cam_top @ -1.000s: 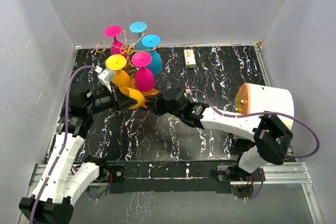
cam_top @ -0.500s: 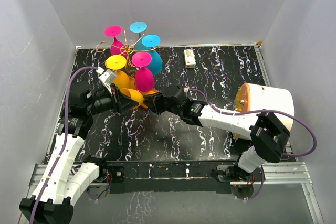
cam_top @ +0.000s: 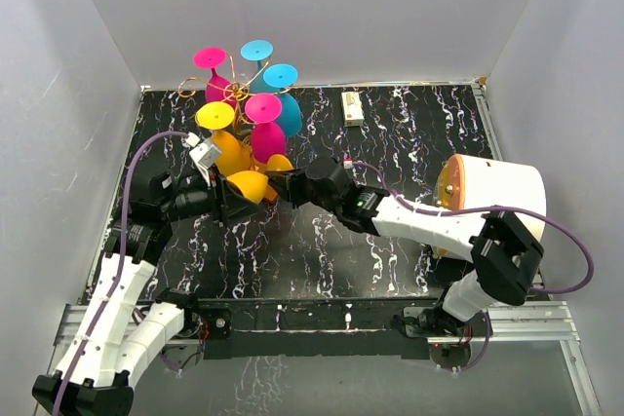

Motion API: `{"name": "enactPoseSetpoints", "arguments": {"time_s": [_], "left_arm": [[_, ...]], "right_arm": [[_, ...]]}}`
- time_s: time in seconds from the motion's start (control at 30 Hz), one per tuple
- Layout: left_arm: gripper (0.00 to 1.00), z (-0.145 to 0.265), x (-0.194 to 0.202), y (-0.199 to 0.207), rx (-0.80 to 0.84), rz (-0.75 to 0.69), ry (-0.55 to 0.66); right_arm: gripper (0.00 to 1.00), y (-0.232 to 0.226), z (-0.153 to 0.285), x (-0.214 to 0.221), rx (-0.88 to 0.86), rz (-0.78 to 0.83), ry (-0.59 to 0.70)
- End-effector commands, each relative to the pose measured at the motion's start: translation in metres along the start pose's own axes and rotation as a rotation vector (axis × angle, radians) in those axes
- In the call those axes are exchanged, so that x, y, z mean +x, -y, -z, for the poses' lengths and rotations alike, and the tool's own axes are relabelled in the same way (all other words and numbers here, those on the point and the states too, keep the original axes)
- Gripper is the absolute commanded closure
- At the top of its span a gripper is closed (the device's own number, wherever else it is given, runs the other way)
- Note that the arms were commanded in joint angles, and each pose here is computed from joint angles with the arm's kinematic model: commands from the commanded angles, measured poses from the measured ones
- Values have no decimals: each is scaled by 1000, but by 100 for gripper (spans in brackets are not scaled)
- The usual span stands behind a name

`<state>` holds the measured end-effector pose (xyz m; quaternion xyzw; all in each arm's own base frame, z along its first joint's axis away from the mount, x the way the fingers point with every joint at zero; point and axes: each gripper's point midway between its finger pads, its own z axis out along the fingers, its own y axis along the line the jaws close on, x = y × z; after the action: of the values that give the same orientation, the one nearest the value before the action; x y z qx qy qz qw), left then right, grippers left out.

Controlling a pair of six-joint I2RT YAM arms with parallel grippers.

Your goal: Place the wine glass upside down on the wine glass rack

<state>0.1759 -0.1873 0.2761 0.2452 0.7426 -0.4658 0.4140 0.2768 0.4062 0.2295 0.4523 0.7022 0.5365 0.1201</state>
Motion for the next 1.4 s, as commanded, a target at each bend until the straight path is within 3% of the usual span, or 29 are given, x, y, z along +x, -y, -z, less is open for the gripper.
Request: {"name": "enactPoseSetpoints", "arguments": {"time_s": [0.0, 0.4, 0.6, 0.77, 1.0, 1.23, 1.37], "left_arm": [[58, 3, 5, 14, 50, 23, -28], [40, 9, -2, 23, 47, 9, -30], [35, 22, -21, 56, 148, -77, -41], [34, 21, -59, 58, 93, -35, 30], [34, 8, -109, 47, 21, 177, 121], [34, 1, -148, 48, 31, 338, 208], [34, -2, -163, 50, 62, 430, 249]], "right_arm": [[100, -46, 22, 4, -154, -36, -11], [100, -21, 43, -27, -123, -5, 97], [100, -8, 63, -58, -134, 75, 223], [100, -19, 99, -87, -213, 325, 372], [100, -56, 149, -99, -363, 746, 514], [100, -91, 174, -71, -532, 1116, 504], [100, -103, 180, -41, -648, 1328, 431]]}}
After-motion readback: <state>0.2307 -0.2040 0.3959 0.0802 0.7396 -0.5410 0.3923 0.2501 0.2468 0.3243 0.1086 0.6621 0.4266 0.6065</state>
